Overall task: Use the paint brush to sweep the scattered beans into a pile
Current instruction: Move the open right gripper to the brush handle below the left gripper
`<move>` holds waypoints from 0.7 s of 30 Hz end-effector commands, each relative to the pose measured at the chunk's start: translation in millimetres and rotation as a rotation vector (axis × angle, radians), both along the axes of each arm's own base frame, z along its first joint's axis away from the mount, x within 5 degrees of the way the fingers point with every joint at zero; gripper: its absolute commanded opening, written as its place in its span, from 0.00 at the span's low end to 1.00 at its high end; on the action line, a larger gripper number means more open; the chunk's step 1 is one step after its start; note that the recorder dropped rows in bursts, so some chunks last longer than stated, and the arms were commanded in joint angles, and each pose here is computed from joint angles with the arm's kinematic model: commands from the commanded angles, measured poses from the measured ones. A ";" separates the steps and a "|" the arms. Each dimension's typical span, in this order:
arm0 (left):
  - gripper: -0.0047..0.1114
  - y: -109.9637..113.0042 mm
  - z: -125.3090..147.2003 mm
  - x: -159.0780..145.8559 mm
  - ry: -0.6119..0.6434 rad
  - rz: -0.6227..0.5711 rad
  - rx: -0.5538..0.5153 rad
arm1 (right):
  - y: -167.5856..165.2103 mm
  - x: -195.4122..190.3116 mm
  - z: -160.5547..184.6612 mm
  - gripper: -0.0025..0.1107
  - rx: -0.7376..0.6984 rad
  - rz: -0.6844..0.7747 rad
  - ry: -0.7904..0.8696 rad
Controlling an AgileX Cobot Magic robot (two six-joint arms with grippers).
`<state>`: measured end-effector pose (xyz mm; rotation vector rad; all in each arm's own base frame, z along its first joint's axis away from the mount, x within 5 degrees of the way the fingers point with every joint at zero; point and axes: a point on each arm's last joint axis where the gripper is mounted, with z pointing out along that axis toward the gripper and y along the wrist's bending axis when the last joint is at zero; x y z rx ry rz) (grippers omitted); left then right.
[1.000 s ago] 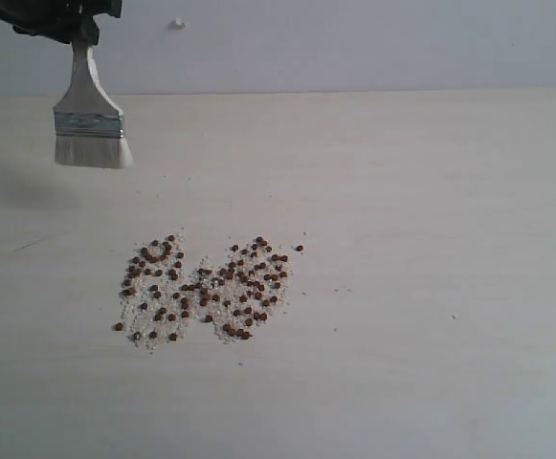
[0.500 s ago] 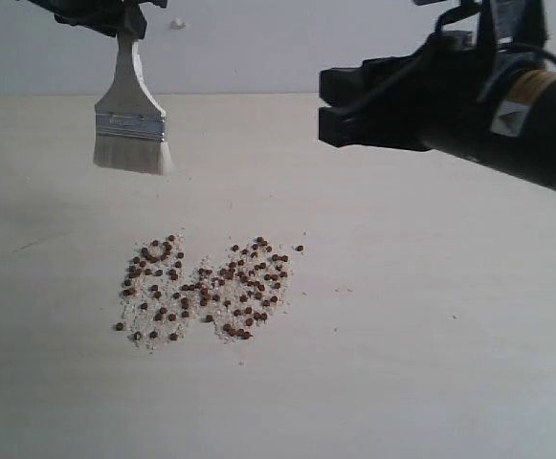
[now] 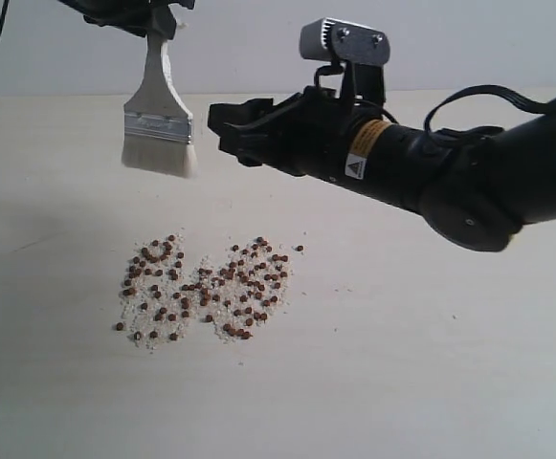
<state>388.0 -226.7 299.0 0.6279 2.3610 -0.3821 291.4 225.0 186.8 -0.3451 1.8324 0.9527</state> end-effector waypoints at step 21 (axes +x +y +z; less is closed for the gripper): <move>0.04 -35.0 4.6 -25.5 0.020 -0.160 -0.062 | 28.7 37.7 20.4 0.51 -0.061 0.041 -0.032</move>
